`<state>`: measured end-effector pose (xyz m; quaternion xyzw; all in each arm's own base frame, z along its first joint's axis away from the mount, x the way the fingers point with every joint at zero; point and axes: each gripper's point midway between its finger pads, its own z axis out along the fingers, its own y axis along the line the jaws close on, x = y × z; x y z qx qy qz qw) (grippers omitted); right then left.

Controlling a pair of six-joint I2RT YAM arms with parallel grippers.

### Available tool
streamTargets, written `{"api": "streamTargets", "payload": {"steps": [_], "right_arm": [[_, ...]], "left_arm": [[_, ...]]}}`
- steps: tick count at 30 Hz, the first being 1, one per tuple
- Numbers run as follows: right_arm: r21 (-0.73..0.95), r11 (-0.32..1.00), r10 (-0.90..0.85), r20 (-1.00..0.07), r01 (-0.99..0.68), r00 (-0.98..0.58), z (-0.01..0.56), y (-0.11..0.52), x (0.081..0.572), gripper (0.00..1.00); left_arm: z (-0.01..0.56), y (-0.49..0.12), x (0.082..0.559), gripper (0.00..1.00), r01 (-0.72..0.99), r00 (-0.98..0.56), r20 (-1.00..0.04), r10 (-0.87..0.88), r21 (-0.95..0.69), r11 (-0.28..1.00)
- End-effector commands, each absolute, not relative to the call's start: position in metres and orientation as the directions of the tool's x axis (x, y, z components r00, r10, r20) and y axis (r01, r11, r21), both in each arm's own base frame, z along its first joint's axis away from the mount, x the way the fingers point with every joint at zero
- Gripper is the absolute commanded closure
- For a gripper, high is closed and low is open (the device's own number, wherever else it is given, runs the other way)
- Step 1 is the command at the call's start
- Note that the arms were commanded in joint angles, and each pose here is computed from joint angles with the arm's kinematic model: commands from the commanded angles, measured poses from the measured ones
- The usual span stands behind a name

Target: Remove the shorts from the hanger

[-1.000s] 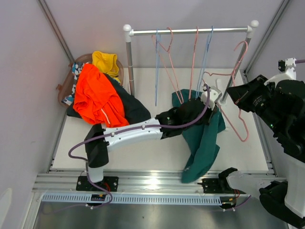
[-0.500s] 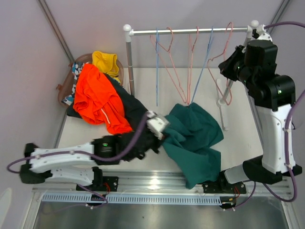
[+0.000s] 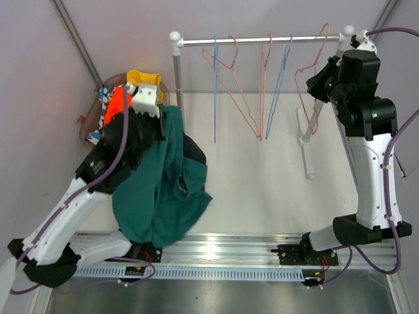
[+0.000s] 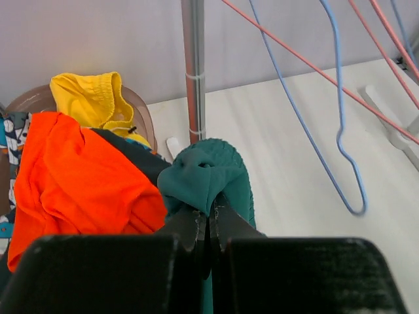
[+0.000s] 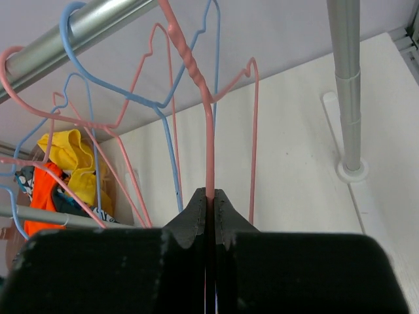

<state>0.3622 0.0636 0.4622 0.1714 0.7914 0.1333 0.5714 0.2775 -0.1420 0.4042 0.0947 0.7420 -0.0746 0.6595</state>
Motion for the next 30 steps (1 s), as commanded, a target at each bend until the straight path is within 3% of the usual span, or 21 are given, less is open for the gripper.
{"api": "streamTargets", "payload": {"steps": [1, 3, 4, 6, 7, 11, 15, 17, 20, 24, 25, 29, 30], "right_arm": [[0.418, 0.905, 0.423, -0.869, 0.077, -0.257, 0.469, 0.065, 0.371, 1.00], [0.413, 0.907, 0.418, -0.865, 0.080, -0.277, 0.460, 0.065, 0.377, 1.00], [0.411, 0.908, 0.415, -0.865, 0.077, -0.282, 0.458, 0.065, 0.379, 1.00], [0.412, 0.908, 0.415, -0.861, 0.077, -0.295, 0.452, 0.066, 0.384, 1.00], [0.411, 0.908, 0.414, -0.859, 0.075, -0.301, 0.449, 0.067, 0.386, 1.00], [0.423, 0.904, 0.418, -0.850, 0.056, -0.320, 0.441, 0.073, 0.389, 1.00], [0.418, 0.906, 0.411, -0.843, 0.057, -0.347, 0.428, 0.074, 0.387, 1.00], [0.418, 0.907, 0.410, -0.844, 0.056, -0.347, 0.423, 0.074, 0.387, 1.00], [0.412, 0.909, 0.404, -0.839, 0.061, -0.363, 0.414, 0.074, 0.386, 1.00], [0.409, 0.910, 0.403, -0.836, 0.066, -0.372, 0.406, 0.074, 0.386, 1.00], [0.411, 0.909, 0.404, -0.835, 0.064, -0.374, 0.405, 0.075, 0.386, 1.00], [0.426, 0.903, 0.415, -0.823, 0.063, -0.388, 0.396, 0.078, 0.385, 1.00], [0.427, 0.902, 0.417, -0.823, 0.063, -0.387, 0.396, 0.077, 0.383, 1.00]], "left_arm": [[0.490, -0.130, 0.291, 1.00, 0.251, 0.058, -0.998, -0.013, 0.002, 0.968], [0.499, -0.117, 0.317, 1.00, 0.188, 0.049, -0.999, 0.001, 0.011, 0.982], [0.545, -0.104, 0.310, 1.00, 0.172, 0.136, -0.990, -0.042, -0.018, 0.985], [0.549, -0.096, 0.342, 1.00, 0.107, 0.114, -0.993, -0.015, -0.003, 0.994], [0.609, -0.079, 0.324, 1.00, 0.085, 0.241, -0.969, -0.052, -0.032, 0.996], [0.643, -0.038, 0.354, 1.00, -0.140, 0.284, -0.959, 0.025, -0.015, 0.990], [0.652, 0.013, 0.373, 1.00, -0.409, 0.306, -0.943, 0.133, -0.003, 0.913], [0.629, 0.027, 0.404, 1.00, -0.489, 0.215, -0.955, 0.207, 0.078, 0.869], [0.584, 0.048, 0.438, 0.98, -0.554, 0.101, -0.978, 0.182, 0.097, 0.827], [0.510, 0.045, 0.478, 0.83, -0.502, -0.071, -0.993, 0.099, 0.121, 0.857], [0.500, 0.041, 0.485, 0.73, -0.485, -0.091, -0.992, 0.093, 0.126, 0.866], [0.451, 0.038, 0.514, 0.55, -0.464, -0.190, -0.979, 0.074, 0.156, 0.872], [0.436, 0.040, 0.519, 0.45, -0.457, -0.224, -0.973, 0.062, 0.161, 0.875]]}}
